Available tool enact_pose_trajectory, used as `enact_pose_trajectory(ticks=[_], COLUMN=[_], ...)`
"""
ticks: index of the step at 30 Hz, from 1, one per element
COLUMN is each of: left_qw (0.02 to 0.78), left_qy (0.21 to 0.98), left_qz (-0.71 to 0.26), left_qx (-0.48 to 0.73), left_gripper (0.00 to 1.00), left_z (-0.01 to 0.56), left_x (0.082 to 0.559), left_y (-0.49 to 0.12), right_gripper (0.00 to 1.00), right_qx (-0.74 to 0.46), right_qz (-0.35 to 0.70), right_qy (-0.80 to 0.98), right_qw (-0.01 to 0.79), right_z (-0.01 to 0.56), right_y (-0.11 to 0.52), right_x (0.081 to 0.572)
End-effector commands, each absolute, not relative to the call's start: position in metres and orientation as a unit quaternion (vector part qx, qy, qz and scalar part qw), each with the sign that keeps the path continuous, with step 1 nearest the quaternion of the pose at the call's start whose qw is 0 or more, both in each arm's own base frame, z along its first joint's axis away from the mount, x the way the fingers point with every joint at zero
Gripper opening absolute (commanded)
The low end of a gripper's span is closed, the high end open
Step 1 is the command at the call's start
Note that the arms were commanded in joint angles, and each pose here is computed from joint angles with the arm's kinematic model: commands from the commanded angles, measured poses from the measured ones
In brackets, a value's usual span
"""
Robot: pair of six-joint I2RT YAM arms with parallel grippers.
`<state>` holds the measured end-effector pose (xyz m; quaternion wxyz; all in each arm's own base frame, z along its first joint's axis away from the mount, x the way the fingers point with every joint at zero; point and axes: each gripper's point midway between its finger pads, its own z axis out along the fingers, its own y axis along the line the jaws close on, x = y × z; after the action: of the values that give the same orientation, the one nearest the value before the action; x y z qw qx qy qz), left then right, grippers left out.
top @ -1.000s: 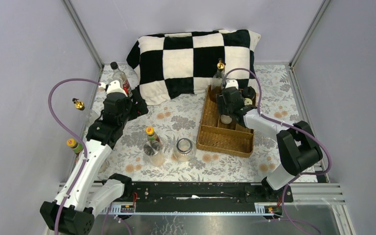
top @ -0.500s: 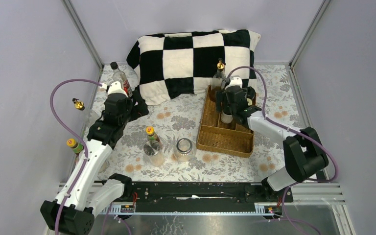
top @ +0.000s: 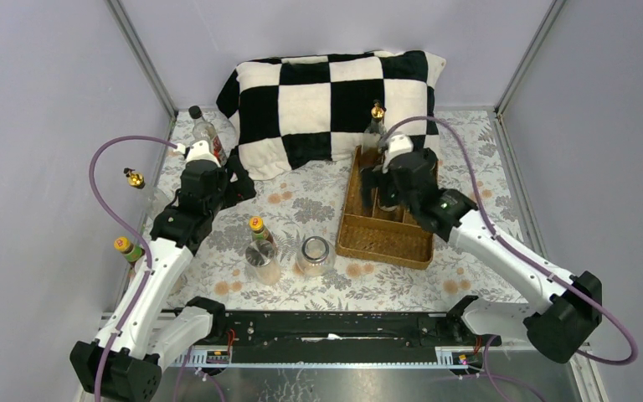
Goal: Organize the condiment bottles
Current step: Place the bottle in the storage box, then pick up the bottle from the center of the board.
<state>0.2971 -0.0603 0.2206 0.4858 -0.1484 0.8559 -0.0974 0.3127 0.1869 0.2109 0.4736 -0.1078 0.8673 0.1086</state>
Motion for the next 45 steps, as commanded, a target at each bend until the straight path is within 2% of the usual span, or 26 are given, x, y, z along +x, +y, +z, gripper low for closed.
enact_pose_trajectory(ticks=[1,4,11,19,45], left_qw=[0.497,0.497,0.497,0.493,0.496], left_qy=[0.847,0.848,0.848,0.851,0.850], left_qz=[-0.115,-0.115,-0.113,-0.112,-0.109], left_qx=[-0.147,-0.146,-0.145,-0.144,-0.140], left_gripper=[0.99,0.99,0.99,0.99,0.99], left_z=[0.225,0.226,0.228,0.226,0.228], left_x=[0.302,0.300,0.296,0.295,0.296], left_y=[-0.065,-0.065,-0.063,-0.063,-0.063], right_gripper=[1.00,1.00,1.00,1.00,0.99], right_qx=[-0.226,-0.262,-0.305,-0.381,-0.471], right_qz=[0.175,0.203,0.210,0.246,0.233], right_qy=[0.873,0.871,0.867,0.835,0.799], right_qw=[0.395,0.362,0.333,0.313,0.293], right_z=[0.197,0.176,0.131,0.122,0.102], right_y=[0.243,0.264,0.285,0.315,0.370], right_x=[0.243,0.216,0.194,0.181,0.207])
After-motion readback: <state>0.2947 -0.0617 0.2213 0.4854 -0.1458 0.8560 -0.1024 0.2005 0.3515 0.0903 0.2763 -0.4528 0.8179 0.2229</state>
